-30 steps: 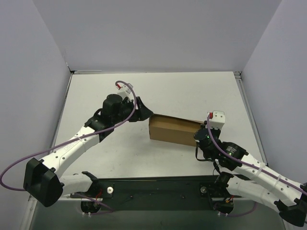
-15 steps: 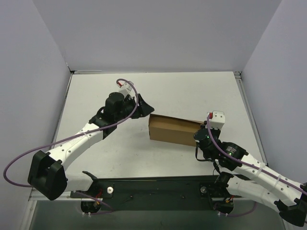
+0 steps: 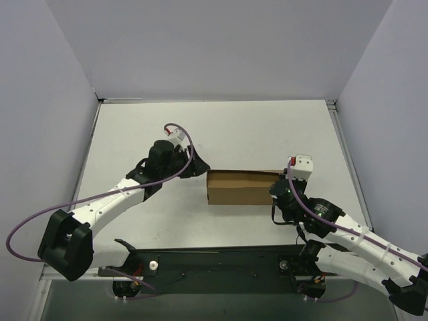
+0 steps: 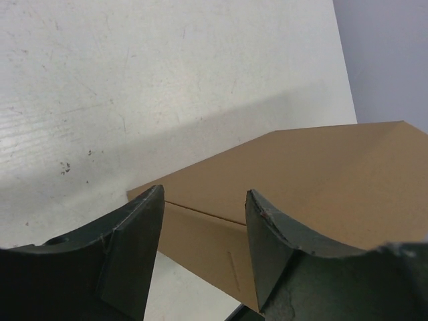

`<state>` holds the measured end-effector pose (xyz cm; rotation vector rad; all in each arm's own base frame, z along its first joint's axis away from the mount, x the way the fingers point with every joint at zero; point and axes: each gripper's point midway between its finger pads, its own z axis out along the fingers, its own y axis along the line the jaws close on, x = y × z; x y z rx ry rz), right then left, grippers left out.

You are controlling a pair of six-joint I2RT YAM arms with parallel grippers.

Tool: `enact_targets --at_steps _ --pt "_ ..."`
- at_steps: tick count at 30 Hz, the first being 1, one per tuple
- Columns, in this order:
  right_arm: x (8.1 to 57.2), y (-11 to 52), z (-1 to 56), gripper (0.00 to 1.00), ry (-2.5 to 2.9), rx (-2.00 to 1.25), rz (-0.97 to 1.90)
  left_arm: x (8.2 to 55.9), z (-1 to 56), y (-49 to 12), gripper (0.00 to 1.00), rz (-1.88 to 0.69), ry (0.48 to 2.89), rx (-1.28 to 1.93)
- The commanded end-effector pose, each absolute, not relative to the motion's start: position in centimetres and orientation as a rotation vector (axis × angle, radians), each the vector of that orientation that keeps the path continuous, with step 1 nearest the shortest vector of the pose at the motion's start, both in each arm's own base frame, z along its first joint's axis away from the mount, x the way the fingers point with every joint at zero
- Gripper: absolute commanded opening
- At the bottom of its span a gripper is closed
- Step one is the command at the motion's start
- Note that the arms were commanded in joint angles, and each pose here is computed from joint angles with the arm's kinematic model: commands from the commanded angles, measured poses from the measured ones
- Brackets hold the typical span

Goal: Fold the paper box

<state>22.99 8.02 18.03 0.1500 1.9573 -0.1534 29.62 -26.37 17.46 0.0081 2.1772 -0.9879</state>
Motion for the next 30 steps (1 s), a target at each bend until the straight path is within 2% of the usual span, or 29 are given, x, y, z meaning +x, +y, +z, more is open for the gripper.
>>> enact_targets --at_steps 1,5,11,30 --pt "21.6 7.4 14.7 0.0 2.073 0.043 -0.25 29.1 19.1 -25.9 0.64 -0.998 2.125 0.035" --pt "21.7 7.4 14.9 0.0 2.069 0.044 -0.25 30.3 21.7 -24.6 0.68 -0.911 2.078 -0.013" --pt "21.6 7.5 14.9 0.0 2.068 0.052 -0.237 30.7 25.5 -24.4 0.7 -0.973 1.963 -0.09" --pt "21.6 7.5 14.8 0.0 2.071 0.046 -0.234 30.0 26.4 -27.1 0.7 -1.11 1.905 -0.091"
